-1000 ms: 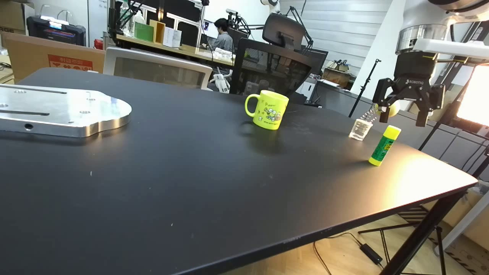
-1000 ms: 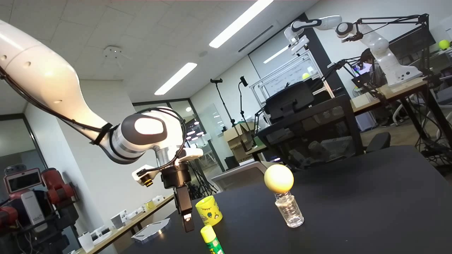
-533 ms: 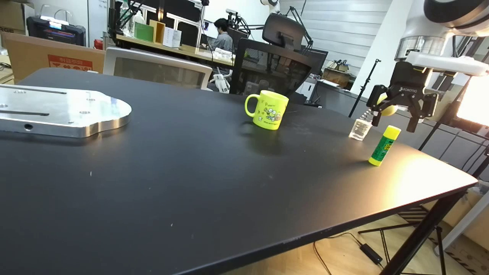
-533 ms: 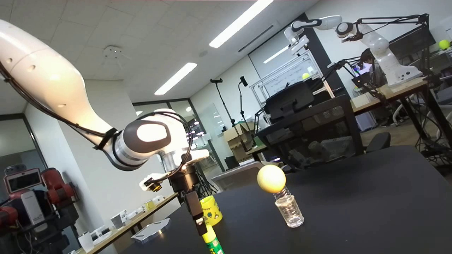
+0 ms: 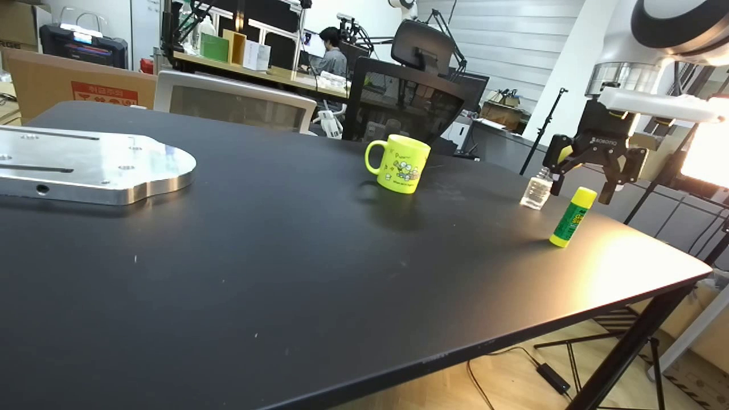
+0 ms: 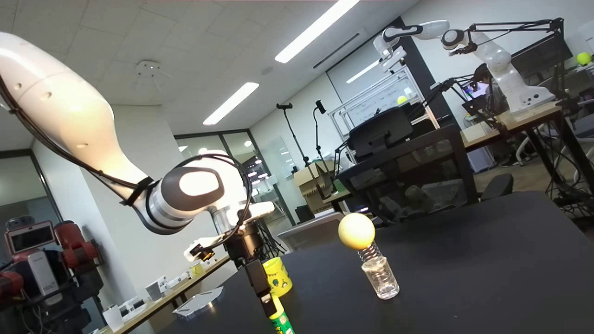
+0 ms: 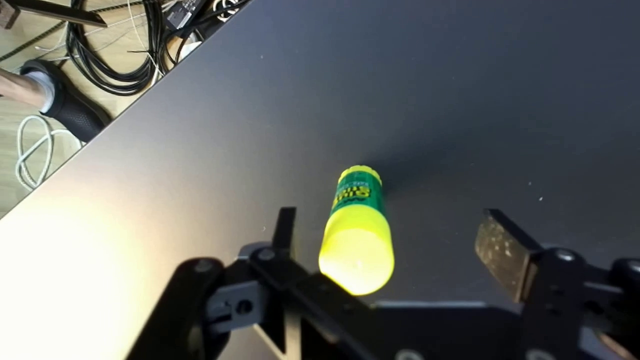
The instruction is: Put the paper glue in the mug
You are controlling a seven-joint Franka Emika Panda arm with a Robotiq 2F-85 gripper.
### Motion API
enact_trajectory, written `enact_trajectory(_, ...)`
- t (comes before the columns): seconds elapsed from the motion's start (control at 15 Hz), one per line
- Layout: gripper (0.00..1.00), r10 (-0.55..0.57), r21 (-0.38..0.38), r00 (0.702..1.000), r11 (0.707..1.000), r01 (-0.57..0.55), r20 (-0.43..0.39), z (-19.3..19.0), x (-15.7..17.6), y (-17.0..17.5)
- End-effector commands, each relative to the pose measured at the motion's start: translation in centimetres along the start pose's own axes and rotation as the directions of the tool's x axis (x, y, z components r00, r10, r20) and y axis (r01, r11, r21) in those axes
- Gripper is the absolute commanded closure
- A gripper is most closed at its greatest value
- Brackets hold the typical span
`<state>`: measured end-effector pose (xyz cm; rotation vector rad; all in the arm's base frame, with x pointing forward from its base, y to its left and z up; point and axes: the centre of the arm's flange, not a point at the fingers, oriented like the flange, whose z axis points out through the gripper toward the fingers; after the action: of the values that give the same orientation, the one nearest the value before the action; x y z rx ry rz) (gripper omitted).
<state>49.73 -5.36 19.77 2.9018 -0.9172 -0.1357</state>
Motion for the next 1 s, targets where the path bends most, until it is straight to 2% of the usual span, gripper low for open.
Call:
enact_trajectory(0.0,0.40,0.048,-0.026,0.998,0.998,-0.049,-0.037,-0.6,-0.6,0.3)
enact_trajectory(0.2,0.62,0.052,-0.037,0.998,0.998,-0.054,-0.037,-0.7,-0.6,0.3)
enact_trajectory(0.47,0.89,0.039,-0.011,0.999,0.999,-0.039,-0.014,-1.6,-0.4,-0.1)
enact_trajectory(0.8,0.91,0.001,0.030,0.995,1.000,0.002,-0.097,-7.5,2.3,-2.3)
enact_trajectory(0.93,0.91,-0.033,0.051,0.994,0.998,0.038,-0.104,-10.4,3.6,-3.7)
